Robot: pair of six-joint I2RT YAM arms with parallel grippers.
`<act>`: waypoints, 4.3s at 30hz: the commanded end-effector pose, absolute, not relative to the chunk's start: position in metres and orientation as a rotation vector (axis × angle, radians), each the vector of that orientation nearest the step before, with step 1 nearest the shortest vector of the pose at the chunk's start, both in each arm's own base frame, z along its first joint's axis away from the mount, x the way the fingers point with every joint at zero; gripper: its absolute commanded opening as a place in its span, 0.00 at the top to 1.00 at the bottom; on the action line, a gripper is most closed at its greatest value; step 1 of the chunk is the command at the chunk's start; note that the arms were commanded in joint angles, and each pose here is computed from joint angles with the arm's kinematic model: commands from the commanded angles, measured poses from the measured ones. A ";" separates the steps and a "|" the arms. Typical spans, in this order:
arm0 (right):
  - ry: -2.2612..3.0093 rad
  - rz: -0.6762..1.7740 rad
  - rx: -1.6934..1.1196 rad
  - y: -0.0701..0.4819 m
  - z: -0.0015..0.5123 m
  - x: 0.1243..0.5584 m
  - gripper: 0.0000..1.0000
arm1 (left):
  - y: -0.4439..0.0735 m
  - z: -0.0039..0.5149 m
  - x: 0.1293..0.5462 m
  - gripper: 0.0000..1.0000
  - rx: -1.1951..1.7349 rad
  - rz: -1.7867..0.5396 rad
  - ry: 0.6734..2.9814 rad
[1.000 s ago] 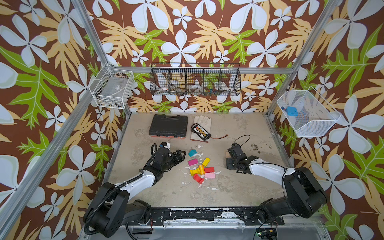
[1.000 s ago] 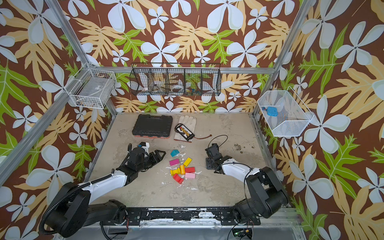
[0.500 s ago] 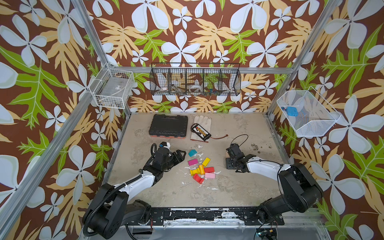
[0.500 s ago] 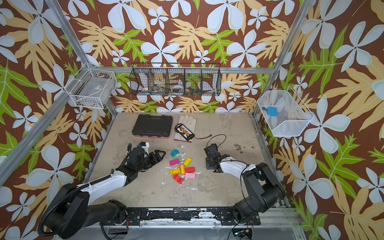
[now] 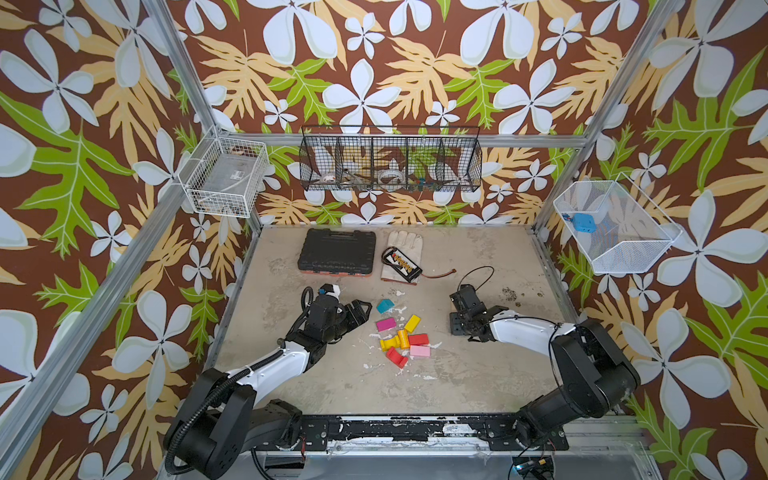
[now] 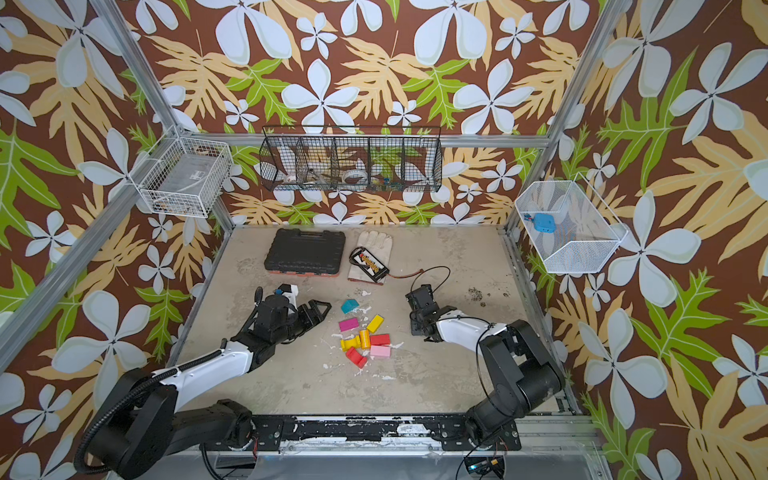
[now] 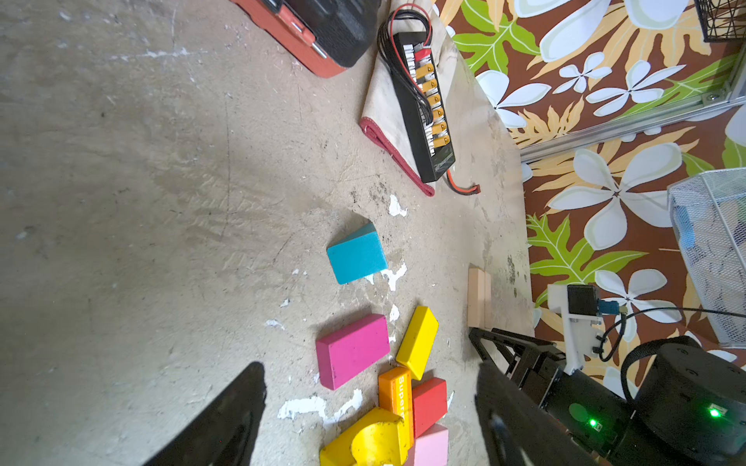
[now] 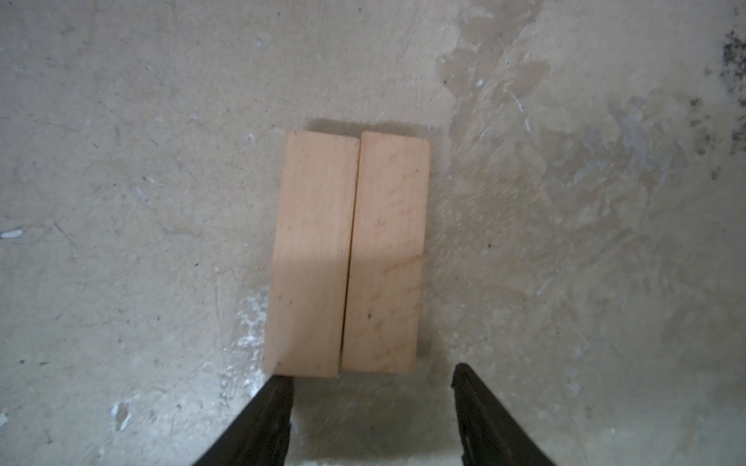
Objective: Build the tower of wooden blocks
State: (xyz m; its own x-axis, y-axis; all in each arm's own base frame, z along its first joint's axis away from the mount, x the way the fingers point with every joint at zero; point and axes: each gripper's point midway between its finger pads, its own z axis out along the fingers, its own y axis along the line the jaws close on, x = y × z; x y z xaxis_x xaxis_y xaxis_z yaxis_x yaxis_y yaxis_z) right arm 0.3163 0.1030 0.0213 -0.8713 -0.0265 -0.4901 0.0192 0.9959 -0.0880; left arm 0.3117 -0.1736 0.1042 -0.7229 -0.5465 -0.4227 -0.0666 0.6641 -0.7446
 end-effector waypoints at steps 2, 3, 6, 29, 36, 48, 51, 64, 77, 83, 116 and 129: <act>2.662 -0.164 -0.012 0.097 0.016 0.309 0.37 | -0.176 0.108 0.315 0.17 -0.459 -0.975 2.219; 2.665 -0.167 -0.015 0.097 0.015 0.308 0.37 | -0.175 0.108 0.315 0.17 -0.459 -0.970 2.220; 2.666 -0.170 -0.012 0.097 0.015 0.309 0.37 | -0.175 0.109 0.315 0.17 -0.462 -0.971 2.215; 2.347 0.178 -0.179 0.146 0.101 0.299 0.19 | -0.174 0.113 0.315 0.17 -0.457 -0.973 2.193; 2.331 0.183 -0.338 0.181 0.100 0.289 0.18 | -0.172 0.115 0.314 0.17 -0.457 -0.971 2.180; 2.406 0.109 -0.555 0.239 0.060 0.275 0.18 | -0.168 0.121 0.313 0.17 -0.452 -0.953 2.158; 2.440 0.111 -0.573 0.246 0.049 0.273 0.18 | -0.169 0.125 0.313 0.17 -0.446 -0.967 2.148; 2.476 0.031 -0.581 0.241 0.031 0.274 0.17 | -0.195 0.187 0.270 0.11 -0.225 -1.048 2.463; 2.497 -0.027 -0.570 0.233 0.026 0.273 0.17 | -0.174 0.140 0.235 0.00 0.035 -0.834 2.617; 2.470 0.002 -0.545 0.231 0.038 0.272 0.17 | -0.167 0.134 0.238 0.00 -0.004 -0.782 2.619; 2.542 -0.013 -0.562 0.236 0.014 0.270 0.32 | -0.170 0.142 0.236 0.00 0.015 -0.814 2.586; 2.512 -0.013 -0.544 0.234 0.025 0.272 0.45 | -0.170 0.141 0.236 0.00 0.014 -0.813 2.588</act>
